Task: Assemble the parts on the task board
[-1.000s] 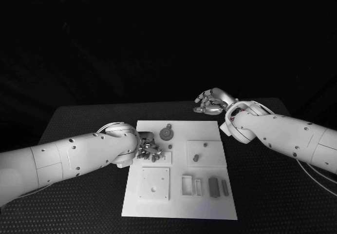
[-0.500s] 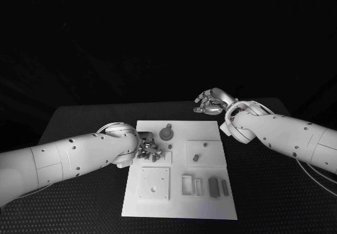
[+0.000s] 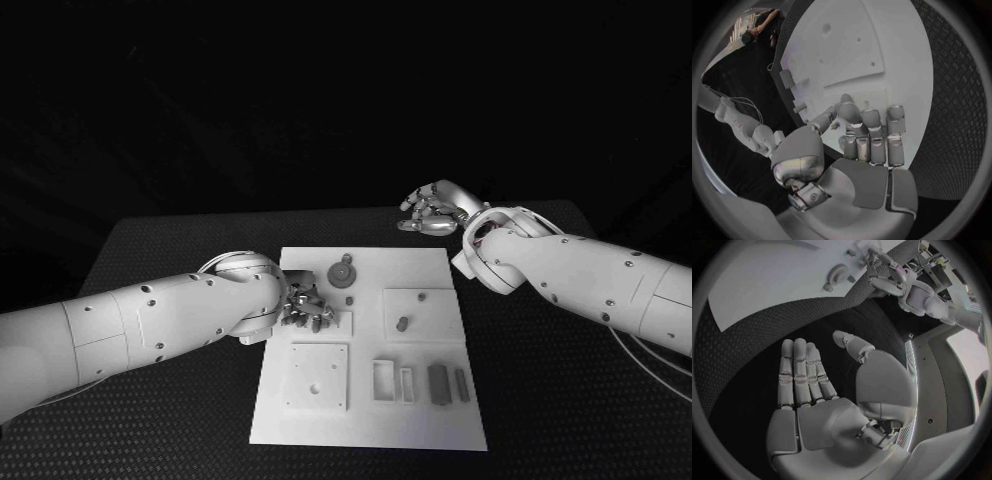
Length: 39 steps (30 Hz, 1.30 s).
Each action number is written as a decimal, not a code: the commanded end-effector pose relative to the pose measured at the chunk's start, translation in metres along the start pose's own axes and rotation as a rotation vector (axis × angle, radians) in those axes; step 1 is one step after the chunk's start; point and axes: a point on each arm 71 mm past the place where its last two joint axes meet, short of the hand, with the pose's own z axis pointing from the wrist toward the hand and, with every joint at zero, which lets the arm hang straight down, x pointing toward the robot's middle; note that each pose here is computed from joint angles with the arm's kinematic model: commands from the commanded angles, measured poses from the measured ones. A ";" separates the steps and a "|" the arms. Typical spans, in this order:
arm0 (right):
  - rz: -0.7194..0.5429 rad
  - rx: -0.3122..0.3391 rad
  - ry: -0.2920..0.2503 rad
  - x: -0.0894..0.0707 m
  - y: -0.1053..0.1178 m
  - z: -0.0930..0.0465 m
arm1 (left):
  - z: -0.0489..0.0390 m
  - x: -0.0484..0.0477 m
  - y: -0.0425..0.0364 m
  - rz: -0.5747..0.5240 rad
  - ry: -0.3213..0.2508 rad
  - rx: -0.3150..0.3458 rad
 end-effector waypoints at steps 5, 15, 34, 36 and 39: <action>-0.004 -0.009 0.011 0.001 0.001 0.000 | 0.0019 0.0100 -0.0011 -0.001 0.039 0.005; -0.004 -0.009 0.011 0.001 0.001 0.000 | 0.0021 0.0080 0.0029 -0.007 0.026 -0.004; -0.005 -0.003 0.008 0.000 -0.002 0.000 | -0.0090 -0.0210 0.0071 -0.099 -0.013 0.032; -0.006 -0.002 0.006 0.000 -0.002 0.000 | -0.0110 -0.0256 0.0073 -0.132 0.002 0.036; -0.006 -0.002 0.006 0.000 -0.002 0.000 | -0.0150 -0.0328 0.0099 -0.162 0.023 0.036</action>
